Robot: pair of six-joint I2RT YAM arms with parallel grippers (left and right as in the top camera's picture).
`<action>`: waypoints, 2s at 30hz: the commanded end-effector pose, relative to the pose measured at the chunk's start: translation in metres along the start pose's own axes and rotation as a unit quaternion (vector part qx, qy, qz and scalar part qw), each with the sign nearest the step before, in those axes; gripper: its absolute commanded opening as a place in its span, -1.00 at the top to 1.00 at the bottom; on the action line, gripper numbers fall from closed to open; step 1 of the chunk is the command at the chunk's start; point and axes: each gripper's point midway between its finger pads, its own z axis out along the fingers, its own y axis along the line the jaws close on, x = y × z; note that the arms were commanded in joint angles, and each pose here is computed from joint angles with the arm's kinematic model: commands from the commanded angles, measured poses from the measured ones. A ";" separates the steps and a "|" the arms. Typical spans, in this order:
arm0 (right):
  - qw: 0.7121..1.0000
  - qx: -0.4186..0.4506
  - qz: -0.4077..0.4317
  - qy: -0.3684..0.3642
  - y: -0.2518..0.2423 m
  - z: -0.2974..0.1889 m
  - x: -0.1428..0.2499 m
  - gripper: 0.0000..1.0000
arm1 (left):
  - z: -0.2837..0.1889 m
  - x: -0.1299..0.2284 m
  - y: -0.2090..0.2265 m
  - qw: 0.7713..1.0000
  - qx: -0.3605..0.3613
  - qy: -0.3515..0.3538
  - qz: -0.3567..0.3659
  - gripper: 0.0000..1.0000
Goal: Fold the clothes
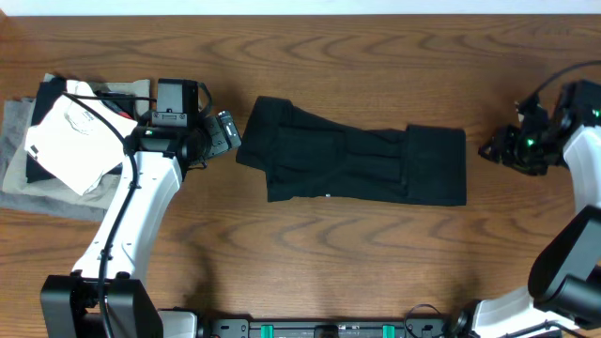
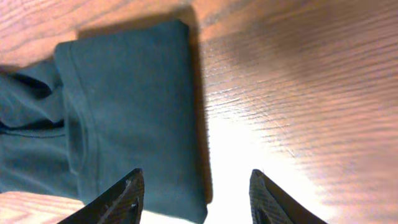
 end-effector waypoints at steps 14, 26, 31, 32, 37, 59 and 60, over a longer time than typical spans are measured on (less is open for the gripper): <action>0.988 -0.121 0.034 0.086 -0.001 0.070 0.043 -0.08 | 0.002 0.004 0.007 1.000 -0.011 0.005 0.000 -0.96; 0.975 -0.162 0.064 0.139 0.001 0.110 0.065 0.16 | 0.002 0.004 0.007 1.000 -0.011 0.005 0.000 -0.96; 0.976 -0.156 0.075 0.133 -0.001 0.111 0.061 0.84 | 0.002 0.005 0.007 1.000 -0.012 0.007 0.000 -0.96; 0.977 -0.148 0.081 0.133 -0.004 0.112 0.061 0.93 | 0.002 0.005 0.007 1.000 -0.012 0.007 0.000 -0.96; 0.981 -0.096 0.095 0.138 -0.021 0.108 0.058 0.98 | 0.002 0.005 0.008 1.000 -0.012 0.008 0.000 -0.96; 0.968 0.207 0.129 0.062 -0.075 -0.030 0.030 0.98 | 0.002 0.005 0.007 1.000 -0.012 0.007 0.000 -0.96; 0.969 0.207 0.124 0.060 -0.071 -0.031 0.029 0.98 | 0.002 0.005 0.007 1.000 -0.012 0.007 0.000 -0.96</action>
